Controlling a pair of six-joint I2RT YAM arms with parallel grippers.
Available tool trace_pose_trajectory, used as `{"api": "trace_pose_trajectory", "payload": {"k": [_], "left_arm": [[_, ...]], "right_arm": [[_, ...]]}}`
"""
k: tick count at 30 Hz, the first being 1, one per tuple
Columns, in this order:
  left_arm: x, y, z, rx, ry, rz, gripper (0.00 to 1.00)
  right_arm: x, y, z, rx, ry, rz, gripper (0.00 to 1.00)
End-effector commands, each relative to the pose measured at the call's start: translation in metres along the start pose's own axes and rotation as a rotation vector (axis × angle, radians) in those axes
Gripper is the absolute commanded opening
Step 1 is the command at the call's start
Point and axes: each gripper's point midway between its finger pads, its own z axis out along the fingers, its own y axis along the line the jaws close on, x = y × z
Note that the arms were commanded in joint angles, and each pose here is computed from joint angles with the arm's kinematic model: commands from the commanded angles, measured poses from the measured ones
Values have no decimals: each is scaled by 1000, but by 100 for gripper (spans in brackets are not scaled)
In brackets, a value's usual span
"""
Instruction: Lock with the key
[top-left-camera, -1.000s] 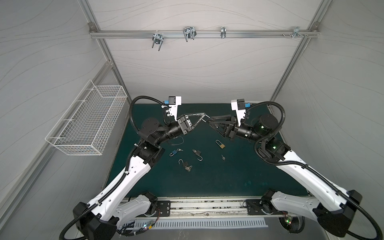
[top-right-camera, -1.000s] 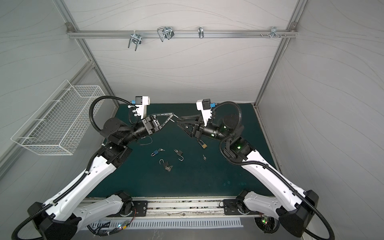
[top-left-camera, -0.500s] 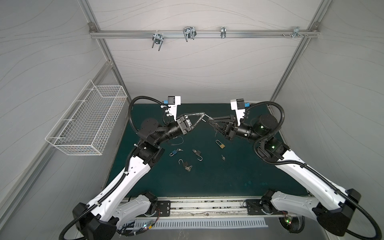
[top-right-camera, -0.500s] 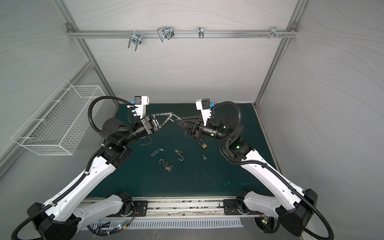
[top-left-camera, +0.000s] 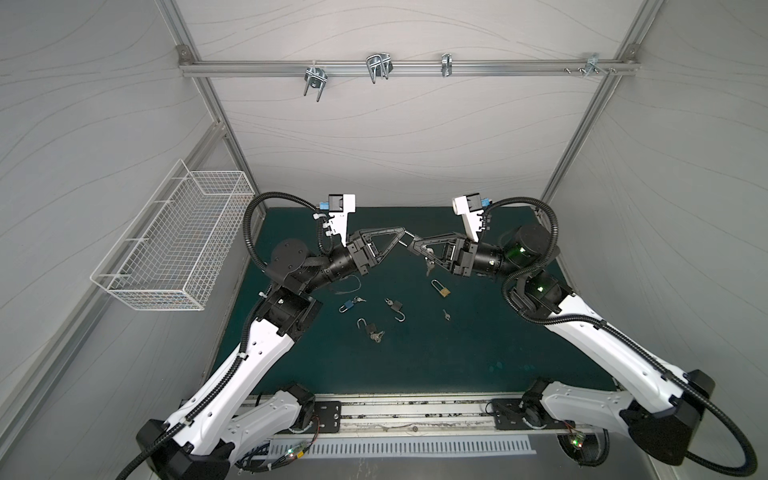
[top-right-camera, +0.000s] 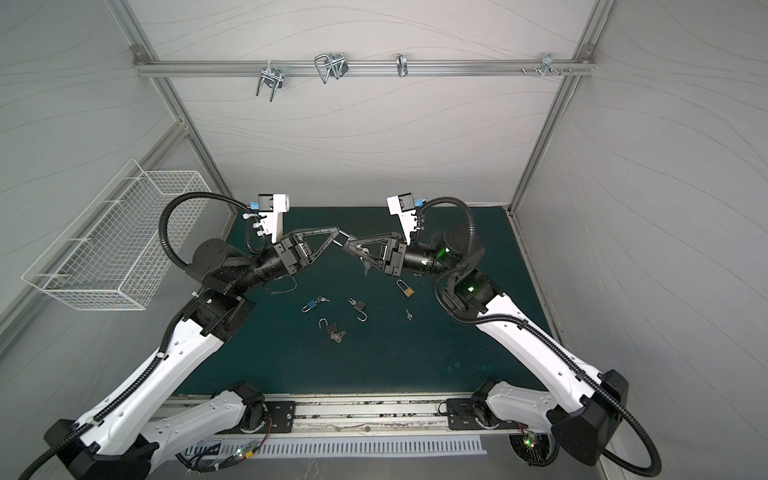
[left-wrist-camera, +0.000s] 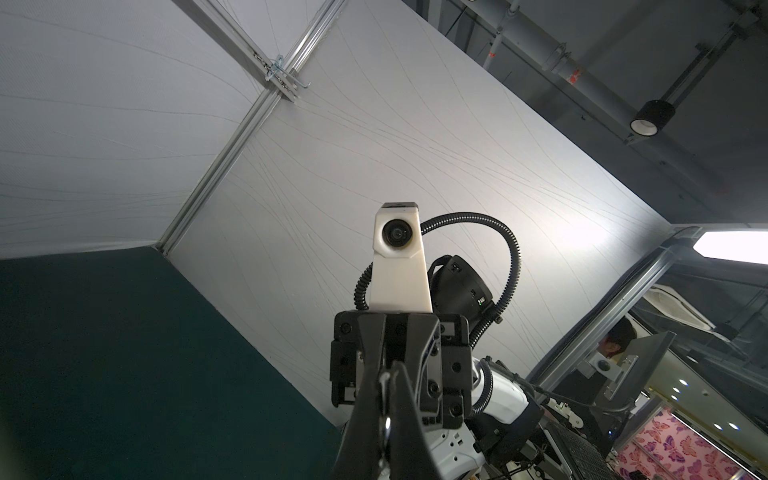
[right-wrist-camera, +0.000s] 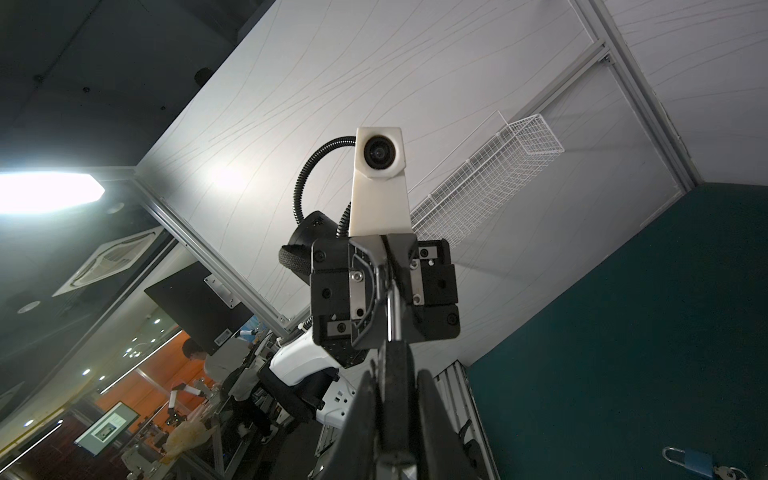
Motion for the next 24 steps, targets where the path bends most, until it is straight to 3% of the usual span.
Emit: {"api": "trace_pose_trajectory", "payload": {"k": [1,9,21,24], "left_arm": [[-1,-23,-1,65,27,48,0],[11,-33,8,80,54,34,0],[46,-32,23,131,137,28,0],[55,-39,28,153,170,19,0]], "right_arm": [[-21,34,-3,-43,-55,-102,0],[-21,29,4,10,-57,-231,0],[-47,59,6,-193,-97,-122,0],[-40,56,8,-121,-68,-198,0]]}}
